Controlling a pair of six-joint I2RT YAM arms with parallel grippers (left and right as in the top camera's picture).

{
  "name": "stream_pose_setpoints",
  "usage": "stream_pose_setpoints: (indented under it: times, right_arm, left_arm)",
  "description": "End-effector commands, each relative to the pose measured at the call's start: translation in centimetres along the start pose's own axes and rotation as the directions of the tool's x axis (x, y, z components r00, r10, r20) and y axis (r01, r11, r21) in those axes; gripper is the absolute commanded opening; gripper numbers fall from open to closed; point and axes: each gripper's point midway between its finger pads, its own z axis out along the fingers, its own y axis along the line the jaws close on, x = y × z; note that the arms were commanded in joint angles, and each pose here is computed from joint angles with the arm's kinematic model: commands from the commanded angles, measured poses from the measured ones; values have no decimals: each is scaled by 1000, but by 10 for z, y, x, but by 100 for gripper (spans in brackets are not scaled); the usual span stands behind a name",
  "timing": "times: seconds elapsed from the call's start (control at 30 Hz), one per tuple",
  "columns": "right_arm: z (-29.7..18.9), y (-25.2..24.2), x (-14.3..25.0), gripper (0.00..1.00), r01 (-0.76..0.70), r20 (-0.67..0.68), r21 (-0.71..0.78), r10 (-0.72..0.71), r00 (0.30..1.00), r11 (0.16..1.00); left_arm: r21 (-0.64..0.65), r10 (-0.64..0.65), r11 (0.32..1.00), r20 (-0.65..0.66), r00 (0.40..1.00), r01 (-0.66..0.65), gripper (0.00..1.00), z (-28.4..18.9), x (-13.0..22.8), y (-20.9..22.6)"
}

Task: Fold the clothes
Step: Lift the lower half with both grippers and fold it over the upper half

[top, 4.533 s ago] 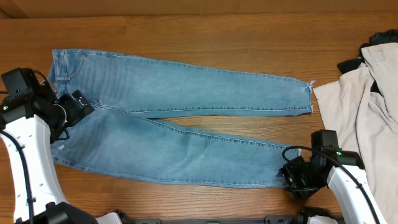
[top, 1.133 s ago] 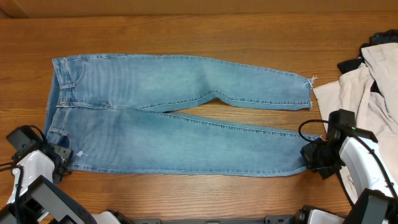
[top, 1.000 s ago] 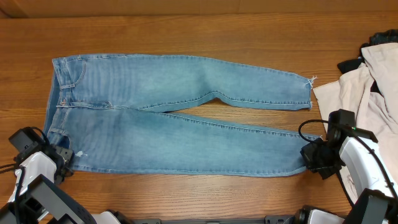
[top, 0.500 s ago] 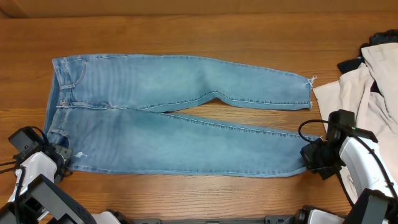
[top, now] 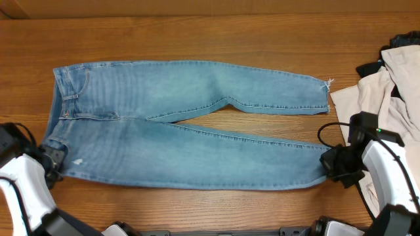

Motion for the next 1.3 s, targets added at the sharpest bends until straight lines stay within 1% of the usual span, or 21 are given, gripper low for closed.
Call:
stream_pose_setpoints:
  times: [0.0, 0.23, 0.3, 0.5, 0.6, 0.8, 1.03, 1.27]
  right_arm:
    - [-40, 15, -19, 4, 32, 105, -74, -24, 994, 997]
    - [-89, 19, -21, 4, 85, 155, -106, -68, 986, 991]
    - [-109, 21, -22, 4, 126, 174, -111, -105, 979, 986]
    - [-147, 29, -29, 5, 240, 246, -126, -205, 948, 962]
    - [-156, 33, -33, 4, 274, 247, -115, -239, 939, 955]
    - [-153, 49, -51, 4, 300, 178, -62, -286, 942, 952]
    - [-136, 73, -78, 4, 343, 132, -34, -336, 933, 939]
    - [-117, 104, -83, 4, 420, 108, -14, -416, 903, 907]
  left_arm:
    - [54, -39, 998, 141, 989, 31, 4, -52, -34, 1]
    - [90, -98, 993, 231, 968, 80, 4, -97, -40, 18]
    - [104, -115, 990, 262, 958, 90, 4, -107, -41, 22]
    - [107, -117, 990, 289, 950, 89, 4, -110, -46, 21]
    - [133, -123, 988, 317, 940, 84, 4, -112, -55, 16]
    - [252, -120, 967, 354, 928, 29, 4, -115, -74, -15]
    - [275, -33, 959, 350, 936, -70, 4, -87, -85, -60]
    - [332, -4, 931, 418, 908, -149, 4, -83, -99, -102]
